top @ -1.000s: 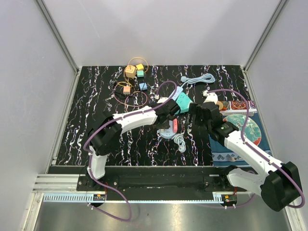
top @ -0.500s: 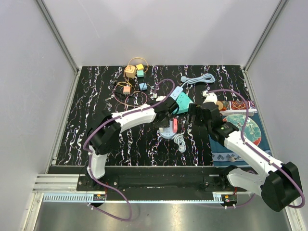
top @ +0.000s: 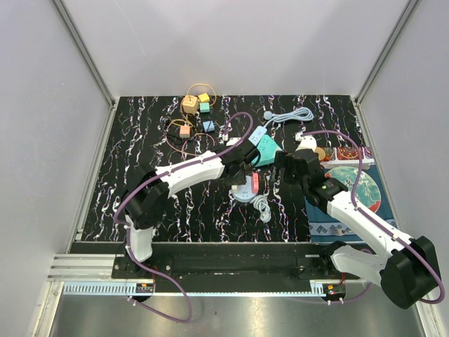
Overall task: Insert the plug
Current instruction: Insert the plug into the socket.
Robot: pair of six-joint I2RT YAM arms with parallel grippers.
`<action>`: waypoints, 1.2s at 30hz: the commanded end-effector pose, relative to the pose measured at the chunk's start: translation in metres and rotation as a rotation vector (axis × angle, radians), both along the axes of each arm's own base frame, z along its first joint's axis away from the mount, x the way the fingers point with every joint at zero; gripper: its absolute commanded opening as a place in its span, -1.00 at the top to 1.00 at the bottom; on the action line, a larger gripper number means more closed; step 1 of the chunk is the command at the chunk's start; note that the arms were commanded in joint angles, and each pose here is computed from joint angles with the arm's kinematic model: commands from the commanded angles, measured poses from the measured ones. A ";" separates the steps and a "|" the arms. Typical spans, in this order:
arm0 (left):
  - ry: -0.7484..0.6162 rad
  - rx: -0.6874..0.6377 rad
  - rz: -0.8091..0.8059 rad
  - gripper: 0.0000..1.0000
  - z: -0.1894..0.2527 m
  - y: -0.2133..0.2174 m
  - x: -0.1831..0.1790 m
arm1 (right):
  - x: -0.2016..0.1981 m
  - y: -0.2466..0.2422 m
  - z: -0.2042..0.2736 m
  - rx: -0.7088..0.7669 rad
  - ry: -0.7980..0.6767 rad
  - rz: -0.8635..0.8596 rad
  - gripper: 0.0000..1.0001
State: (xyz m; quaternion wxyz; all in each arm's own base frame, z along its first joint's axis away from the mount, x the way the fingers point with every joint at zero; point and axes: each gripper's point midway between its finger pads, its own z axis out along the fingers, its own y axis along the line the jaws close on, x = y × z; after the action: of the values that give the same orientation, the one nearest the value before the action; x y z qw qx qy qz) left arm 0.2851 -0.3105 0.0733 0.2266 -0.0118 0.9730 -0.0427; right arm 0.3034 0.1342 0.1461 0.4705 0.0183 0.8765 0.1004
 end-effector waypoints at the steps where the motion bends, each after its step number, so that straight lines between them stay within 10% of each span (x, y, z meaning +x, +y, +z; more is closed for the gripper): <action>1: -0.026 -0.064 -0.006 0.21 0.026 -0.010 0.001 | 0.004 0.007 0.014 0.024 -0.055 0.022 -0.99; 13: 0.046 -0.004 -0.036 1.00 -0.006 -0.006 -0.014 | 0.003 0.007 0.013 0.025 -0.054 0.027 -1.00; 36: 0.109 0.049 0.009 1.00 -0.048 0.015 -0.036 | 0.003 0.007 0.015 0.026 -0.060 0.028 -1.00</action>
State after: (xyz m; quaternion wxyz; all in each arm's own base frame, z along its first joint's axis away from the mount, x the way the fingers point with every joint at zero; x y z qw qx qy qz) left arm 0.2804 -0.3174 0.0656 0.2431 -0.0204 0.9675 -0.0665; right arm 0.3032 0.1340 0.1457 0.4703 0.0168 0.8767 0.0997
